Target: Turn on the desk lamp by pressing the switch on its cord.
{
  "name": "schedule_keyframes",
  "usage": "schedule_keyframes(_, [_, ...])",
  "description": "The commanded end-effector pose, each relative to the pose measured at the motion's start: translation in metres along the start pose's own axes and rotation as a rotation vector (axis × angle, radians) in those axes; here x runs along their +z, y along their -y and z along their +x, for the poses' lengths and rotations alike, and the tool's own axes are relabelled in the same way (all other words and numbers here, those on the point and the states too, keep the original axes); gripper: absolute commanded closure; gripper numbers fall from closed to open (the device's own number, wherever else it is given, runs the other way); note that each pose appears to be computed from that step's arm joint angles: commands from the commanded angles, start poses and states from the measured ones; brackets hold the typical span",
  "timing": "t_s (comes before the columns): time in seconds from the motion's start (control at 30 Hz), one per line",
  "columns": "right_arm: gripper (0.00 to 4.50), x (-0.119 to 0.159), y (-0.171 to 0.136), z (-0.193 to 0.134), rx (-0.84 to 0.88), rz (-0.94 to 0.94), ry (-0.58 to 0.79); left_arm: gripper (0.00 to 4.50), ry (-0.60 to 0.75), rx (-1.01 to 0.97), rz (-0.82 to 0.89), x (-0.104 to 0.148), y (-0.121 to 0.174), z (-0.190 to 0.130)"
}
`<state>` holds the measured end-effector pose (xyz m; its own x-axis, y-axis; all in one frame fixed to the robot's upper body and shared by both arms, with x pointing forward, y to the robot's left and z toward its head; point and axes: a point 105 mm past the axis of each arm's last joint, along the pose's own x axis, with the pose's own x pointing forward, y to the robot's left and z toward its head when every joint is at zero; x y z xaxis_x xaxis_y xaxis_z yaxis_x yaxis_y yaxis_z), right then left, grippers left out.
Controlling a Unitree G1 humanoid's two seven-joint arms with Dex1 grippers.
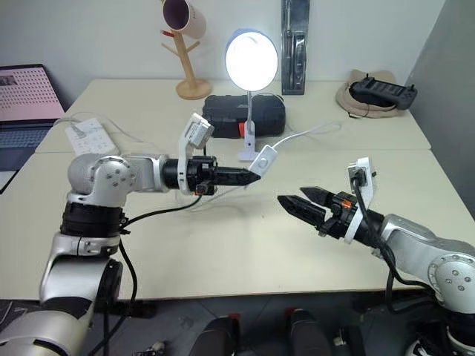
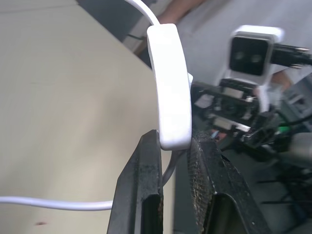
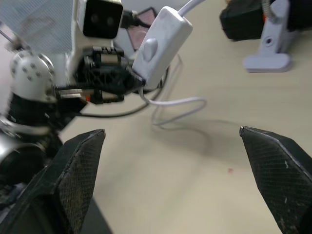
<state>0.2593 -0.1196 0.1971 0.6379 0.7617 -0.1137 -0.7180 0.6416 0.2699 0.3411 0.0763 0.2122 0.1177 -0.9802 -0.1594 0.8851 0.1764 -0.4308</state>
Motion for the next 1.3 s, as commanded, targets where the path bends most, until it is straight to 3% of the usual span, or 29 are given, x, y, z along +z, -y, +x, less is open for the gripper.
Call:
schedule_keyframes(0.03, [0.03,0.000,0.005,-0.003,-0.073,-0.241,-0.047,4.13,-0.124,0.043,0.250,-0.001,-0.022,-0.001])
schedule_keyframes(0.3, [0.03,-0.008,0.010,0.001,-0.118,-0.283,-0.019,4.13,-0.475,0.127,0.660,-0.041,-0.071,0.001])
schedule_keyframes(0.47, [0.03,-0.028,0.009,-0.002,-0.143,-0.265,-0.050,4.13,-0.542,0.148,0.765,-0.046,-0.084,0.002])
schedule_keyframes(0.53, [0.00,-0.030,0.009,-0.002,-0.147,-0.261,-0.046,3.43,-0.558,0.153,0.792,-0.045,-0.086,0.001])
schedule_keyframes(0.87, [0.00,-0.031,0.013,0.001,-0.146,-0.271,-0.050,1.60,-0.449,0.132,0.713,-0.027,-0.079,-0.007])
schedule_keyframes(1.1, [0.00,-0.024,0.029,0.000,-0.128,-0.298,-0.071,0.01,-0.318,0.149,0.618,-0.008,-0.065,-0.039])
schedule_keyframes(1.3, [0.00,-0.020,0.050,-0.001,-0.115,-0.331,-0.097,0.01,-0.177,0.336,0.552,0.005,-0.044,-0.086])
